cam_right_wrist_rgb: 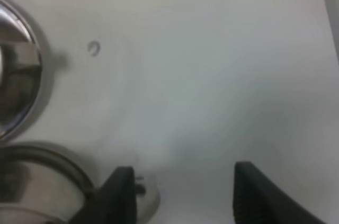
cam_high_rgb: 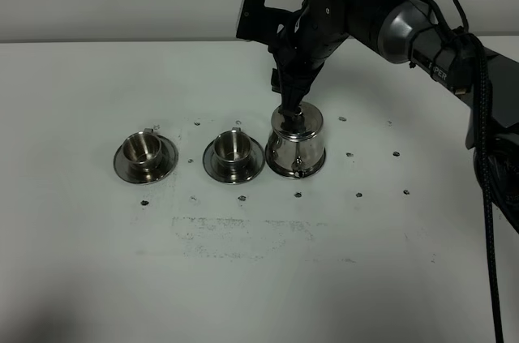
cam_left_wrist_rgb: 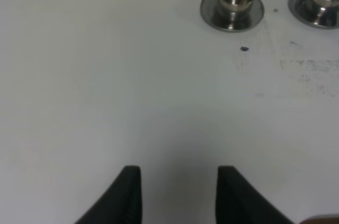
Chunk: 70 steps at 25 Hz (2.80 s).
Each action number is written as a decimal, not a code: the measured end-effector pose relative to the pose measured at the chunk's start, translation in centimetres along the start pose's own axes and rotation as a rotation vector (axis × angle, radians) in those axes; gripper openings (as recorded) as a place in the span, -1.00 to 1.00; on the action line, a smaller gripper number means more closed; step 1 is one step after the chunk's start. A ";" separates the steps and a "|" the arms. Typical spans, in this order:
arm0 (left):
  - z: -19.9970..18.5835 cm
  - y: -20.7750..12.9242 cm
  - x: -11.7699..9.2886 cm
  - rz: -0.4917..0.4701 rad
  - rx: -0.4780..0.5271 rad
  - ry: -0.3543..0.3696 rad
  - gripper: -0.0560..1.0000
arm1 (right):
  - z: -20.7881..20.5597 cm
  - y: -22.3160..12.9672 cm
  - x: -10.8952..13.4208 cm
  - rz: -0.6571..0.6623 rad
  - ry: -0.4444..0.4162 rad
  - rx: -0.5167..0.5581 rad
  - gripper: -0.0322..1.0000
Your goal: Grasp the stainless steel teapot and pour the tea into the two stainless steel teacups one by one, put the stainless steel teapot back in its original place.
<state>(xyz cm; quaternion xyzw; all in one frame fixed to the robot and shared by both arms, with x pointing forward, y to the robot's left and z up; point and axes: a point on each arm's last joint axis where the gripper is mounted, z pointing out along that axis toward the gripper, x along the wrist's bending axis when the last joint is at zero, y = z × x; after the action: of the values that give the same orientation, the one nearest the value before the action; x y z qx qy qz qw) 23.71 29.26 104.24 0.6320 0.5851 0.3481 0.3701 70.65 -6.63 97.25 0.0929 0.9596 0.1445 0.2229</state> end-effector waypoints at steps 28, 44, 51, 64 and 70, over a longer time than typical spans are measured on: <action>0.0 0.0 0.0 0.000 0.000 0.000 -0.17 | -0.1 -1.3 -0.9 -0.008 -0.006 0.026 -0.15; 0.0 0.0 0.0 0.000 0.000 0.000 -0.17 | -0.7 0.0 -0.2 -0.022 0.021 -0.022 -0.15; 0.0 0.0 0.0 0.000 0.000 0.000 -0.17 | 0.0 -0.4 -0.1 -0.048 0.014 0.003 -0.15; 0.0 0.0 0.0 0.000 0.000 0.000 -0.17 | 0.0 -2.4 -1.2 -0.038 0.021 0.062 -0.15; 0.0 0.0 0.0 0.000 0.000 0.000 -0.17 | -0.1 -2.8 -0.9 -0.038 0.061 0.097 -0.15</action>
<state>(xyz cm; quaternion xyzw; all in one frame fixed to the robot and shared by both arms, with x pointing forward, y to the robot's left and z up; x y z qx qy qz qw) 23.71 29.26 104.24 0.6320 0.5851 0.3481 0.3701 71.08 -9.53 96.76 0.0810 0.9734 0.0964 0.1915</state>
